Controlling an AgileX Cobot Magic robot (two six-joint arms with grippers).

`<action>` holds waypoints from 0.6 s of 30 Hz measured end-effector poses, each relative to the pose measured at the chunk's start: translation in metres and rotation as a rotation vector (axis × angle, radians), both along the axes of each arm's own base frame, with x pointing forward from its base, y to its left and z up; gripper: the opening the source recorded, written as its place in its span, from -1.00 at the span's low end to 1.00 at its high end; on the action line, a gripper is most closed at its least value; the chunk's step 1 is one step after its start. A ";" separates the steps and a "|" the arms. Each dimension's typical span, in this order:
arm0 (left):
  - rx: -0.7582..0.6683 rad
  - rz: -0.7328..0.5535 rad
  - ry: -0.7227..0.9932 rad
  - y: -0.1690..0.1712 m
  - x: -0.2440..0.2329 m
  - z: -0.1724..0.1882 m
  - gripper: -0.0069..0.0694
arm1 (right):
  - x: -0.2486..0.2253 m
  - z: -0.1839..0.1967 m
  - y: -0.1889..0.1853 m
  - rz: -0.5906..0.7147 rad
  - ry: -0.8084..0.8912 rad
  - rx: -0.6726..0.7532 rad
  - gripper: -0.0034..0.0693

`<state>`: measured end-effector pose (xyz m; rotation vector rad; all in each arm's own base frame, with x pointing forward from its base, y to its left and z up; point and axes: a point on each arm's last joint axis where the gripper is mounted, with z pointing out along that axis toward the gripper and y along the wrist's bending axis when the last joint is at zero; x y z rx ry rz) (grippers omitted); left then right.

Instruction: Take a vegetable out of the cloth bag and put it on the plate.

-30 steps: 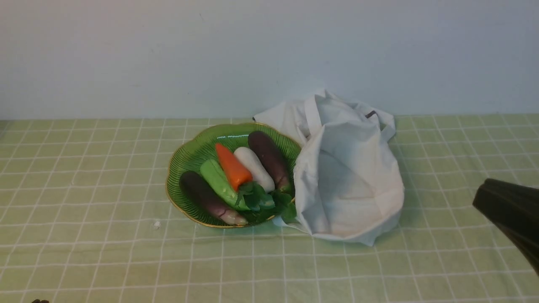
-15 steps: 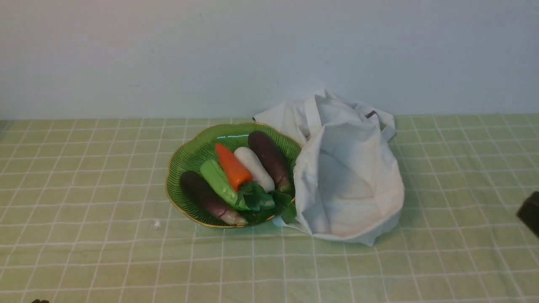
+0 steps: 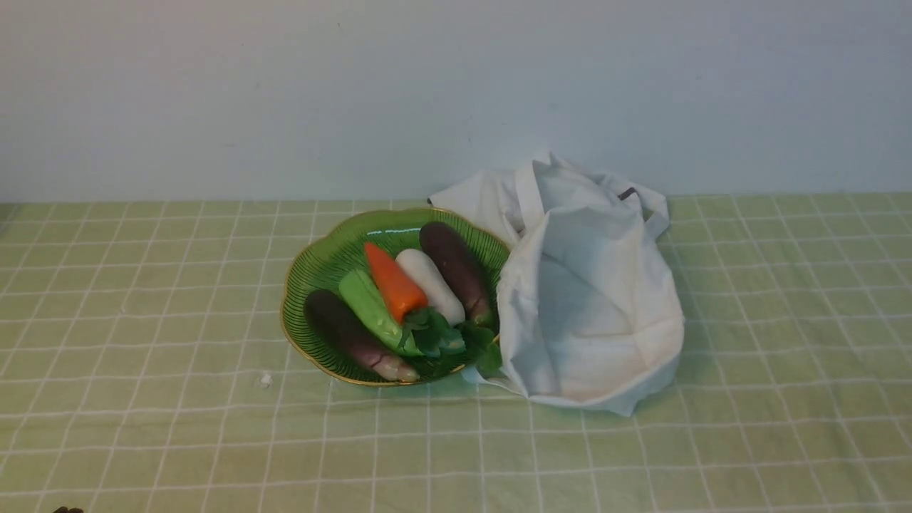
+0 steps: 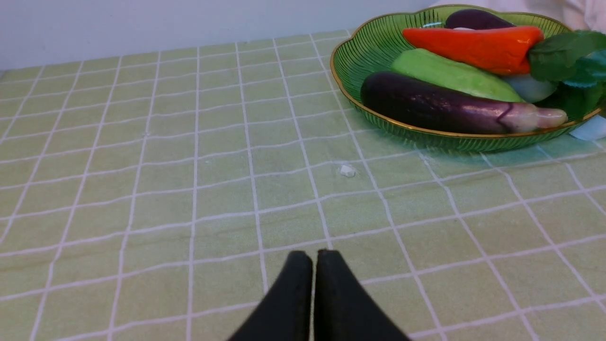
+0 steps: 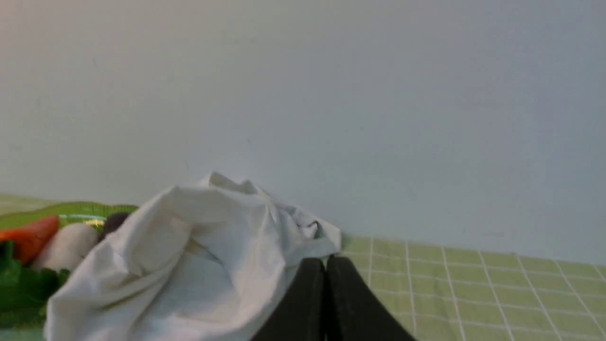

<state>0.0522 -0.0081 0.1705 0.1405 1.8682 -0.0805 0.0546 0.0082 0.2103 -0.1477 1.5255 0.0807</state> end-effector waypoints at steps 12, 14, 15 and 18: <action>0.000 0.000 0.000 0.000 0.000 0.000 -0.83 | 0.001 -0.022 -0.003 -0.053 0.143 -0.034 -0.95; 0.000 0.000 0.000 0.000 0.000 0.000 -0.83 | 0.001 -0.024 -0.003 -0.054 0.162 -0.048 -0.95; 0.000 0.000 0.000 0.000 0.000 0.000 -0.83 | 0.001 -0.027 -0.003 -0.055 0.187 -0.065 -0.95; 0.000 0.000 0.000 0.000 0.000 0.000 -0.83 | 0.000 -0.029 -0.003 -0.055 0.217 -0.075 -0.95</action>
